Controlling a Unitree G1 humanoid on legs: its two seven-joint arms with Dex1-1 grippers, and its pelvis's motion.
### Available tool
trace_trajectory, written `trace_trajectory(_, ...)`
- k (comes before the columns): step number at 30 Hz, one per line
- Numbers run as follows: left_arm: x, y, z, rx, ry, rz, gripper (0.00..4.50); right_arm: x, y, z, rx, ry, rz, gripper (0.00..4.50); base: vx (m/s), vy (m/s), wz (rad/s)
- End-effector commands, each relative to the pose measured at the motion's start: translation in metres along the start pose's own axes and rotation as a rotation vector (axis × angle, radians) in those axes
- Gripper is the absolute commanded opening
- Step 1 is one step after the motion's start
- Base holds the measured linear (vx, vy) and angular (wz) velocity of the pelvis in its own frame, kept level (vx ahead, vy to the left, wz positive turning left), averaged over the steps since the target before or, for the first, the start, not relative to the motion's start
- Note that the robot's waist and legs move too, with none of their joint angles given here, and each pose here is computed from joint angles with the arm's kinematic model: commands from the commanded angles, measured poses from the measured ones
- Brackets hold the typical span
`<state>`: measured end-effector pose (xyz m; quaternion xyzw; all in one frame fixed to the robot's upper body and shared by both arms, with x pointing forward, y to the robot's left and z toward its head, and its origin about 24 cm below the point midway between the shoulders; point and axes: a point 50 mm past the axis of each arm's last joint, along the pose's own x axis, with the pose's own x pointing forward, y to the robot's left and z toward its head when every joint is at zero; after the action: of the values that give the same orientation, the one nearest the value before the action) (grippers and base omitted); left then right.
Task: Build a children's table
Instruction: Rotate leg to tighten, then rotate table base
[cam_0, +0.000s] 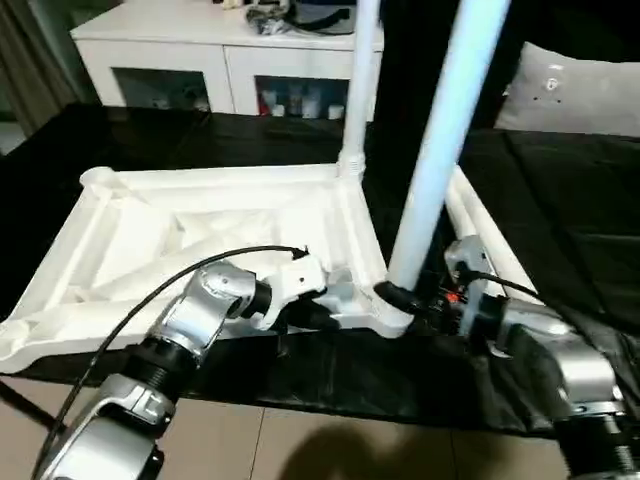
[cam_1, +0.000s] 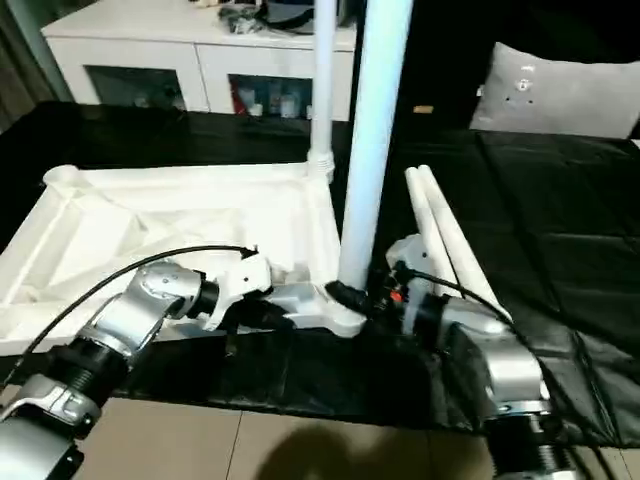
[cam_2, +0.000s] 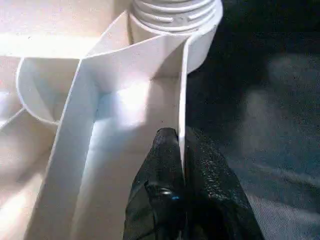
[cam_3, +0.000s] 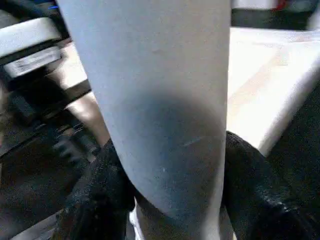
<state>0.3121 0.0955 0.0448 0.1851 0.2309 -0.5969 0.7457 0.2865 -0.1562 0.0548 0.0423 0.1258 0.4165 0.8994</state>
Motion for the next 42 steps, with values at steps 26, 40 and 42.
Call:
trace_trajectory(26, 0.036, 0.015, 0.043, -0.011, -0.088, 0.362, 0.27, 0.031, -0.032, 0.008, 0.129, -0.115, -0.590, 3.84, 0.000, 0.000, 0.00)
trace_trajectory(40, 0.008, 0.014, 0.048, -0.008, -0.177, 0.382, 1.08, 0.006, -0.026, 0.032, -0.061, -0.151, -0.292, 4.50, -0.013, 0.000, 0.00)
trace_trajectory(42, -0.011, 0.020, 0.044, -0.015, -0.150, 0.465, 1.08, 0.003, -0.023, 0.032, -0.095, -0.122, -0.235, 4.50, 0.000, 0.000, 0.00)
